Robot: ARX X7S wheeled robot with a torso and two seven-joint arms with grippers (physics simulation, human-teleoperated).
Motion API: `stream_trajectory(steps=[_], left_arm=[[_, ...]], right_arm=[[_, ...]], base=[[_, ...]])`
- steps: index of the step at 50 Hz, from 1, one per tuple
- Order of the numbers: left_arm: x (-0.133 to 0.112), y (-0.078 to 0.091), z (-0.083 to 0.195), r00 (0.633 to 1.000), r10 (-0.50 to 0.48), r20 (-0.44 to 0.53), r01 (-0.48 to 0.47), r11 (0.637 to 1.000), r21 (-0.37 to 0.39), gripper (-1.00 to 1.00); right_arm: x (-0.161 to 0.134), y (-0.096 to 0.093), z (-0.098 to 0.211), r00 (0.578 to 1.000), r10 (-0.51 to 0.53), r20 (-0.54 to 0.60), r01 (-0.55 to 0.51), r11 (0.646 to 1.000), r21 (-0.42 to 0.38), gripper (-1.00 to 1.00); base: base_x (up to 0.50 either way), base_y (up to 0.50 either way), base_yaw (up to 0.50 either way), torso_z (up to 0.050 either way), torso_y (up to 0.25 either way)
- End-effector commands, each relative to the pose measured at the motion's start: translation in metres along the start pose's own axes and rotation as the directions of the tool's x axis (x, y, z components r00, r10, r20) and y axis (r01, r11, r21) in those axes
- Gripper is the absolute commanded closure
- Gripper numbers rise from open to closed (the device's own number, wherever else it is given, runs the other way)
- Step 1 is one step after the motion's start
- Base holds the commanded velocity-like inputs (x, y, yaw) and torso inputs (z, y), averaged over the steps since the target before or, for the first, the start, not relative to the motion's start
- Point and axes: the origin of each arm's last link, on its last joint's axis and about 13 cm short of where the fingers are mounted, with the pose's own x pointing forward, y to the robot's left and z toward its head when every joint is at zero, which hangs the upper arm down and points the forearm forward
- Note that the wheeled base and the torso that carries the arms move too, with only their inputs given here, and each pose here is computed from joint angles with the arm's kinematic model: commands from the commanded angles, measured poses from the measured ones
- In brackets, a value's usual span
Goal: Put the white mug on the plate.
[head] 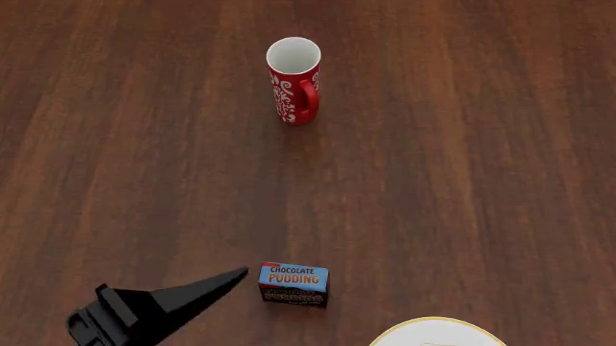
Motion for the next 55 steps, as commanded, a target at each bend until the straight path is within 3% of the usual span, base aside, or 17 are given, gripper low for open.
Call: stream_trajectory(steps=[1, 13, 24, 35, 39, 43, 55], left_arm=[[0.003, 0.016, 0.001, 0.994, 0.102, 0.044, -0.101, 0.995, -0.027, -1.0], [-0.005, 0.029, 0.007, 0.975, 0.21, 0.076, -0.206, 0.977, -0.061, -1.0], [-0.014, 0.036, 0.01, 0.958, 0.279, 0.063, -0.275, 0.959, -0.063, -1.0], [-0.036, 0.03, -0.003, 0.943, 0.331, 0.0, -0.33, 0.939, -0.095, -1.0], [-0.045, 0.031, 0.004, 0.917, 0.397, 0.027, -0.393, 0.914, -0.101, -1.0], [-0.061, 0.033, -0.006, 0.907, 0.417, -0.054, -0.421, 0.904, -0.079, -1.0], [-0.12, 0.038, -0.026, 0.811, 0.581, -0.062, -0.585, 0.807, -0.08, -1.0]], right_arm=[[-0.001, 0.006, 0.008, 0.998, 0.058, 0.033, -0.057, 0.998, -0.016, -1.0], [0.003, 0.025, 0.016, 0.991, 0.124, 0.042, -0.123, 0.992, -0.033, -1.0], [0.008, 0.027, 0.011, 0.991, 0.133, 0.031, -0.132, 0.991, -0.033, -1.0], [0.005, 0.047, 0.025, 0.967, 0.241, 0.084, -0.235, 0.969, -0.076, -1.0], [0.004, 0.053, 0.027, 0.96, 0.269, 0.08, -0.263, 0.962, -0.078, -1.0], [0.005, 0.058, 0.026, 0.954, 0.289, 0.076, -0.283, 0.955, -0.086, -1.0], [0.01, 0.071, 0.032, 0.937, 0.337, 0.086, -0.327, 0.938, -0.114, -1.0]], base=[[0.0, 0.0, 0.0, 0.0, 0.0], [0.0, 0.0, 0.0, 0.0, 0.0], [0.0, 0.0, 0.0, 0.0, 0.0], [0.0, 0.0, 0.0, 0.0, 0.0], [0.0, 0.0, 0.0, 0.0, 0.0], [0.0, 0.0, 0.0, 0.0, 0.0], [0.0, 0.0, 0.0, 0.0, 0.0]])
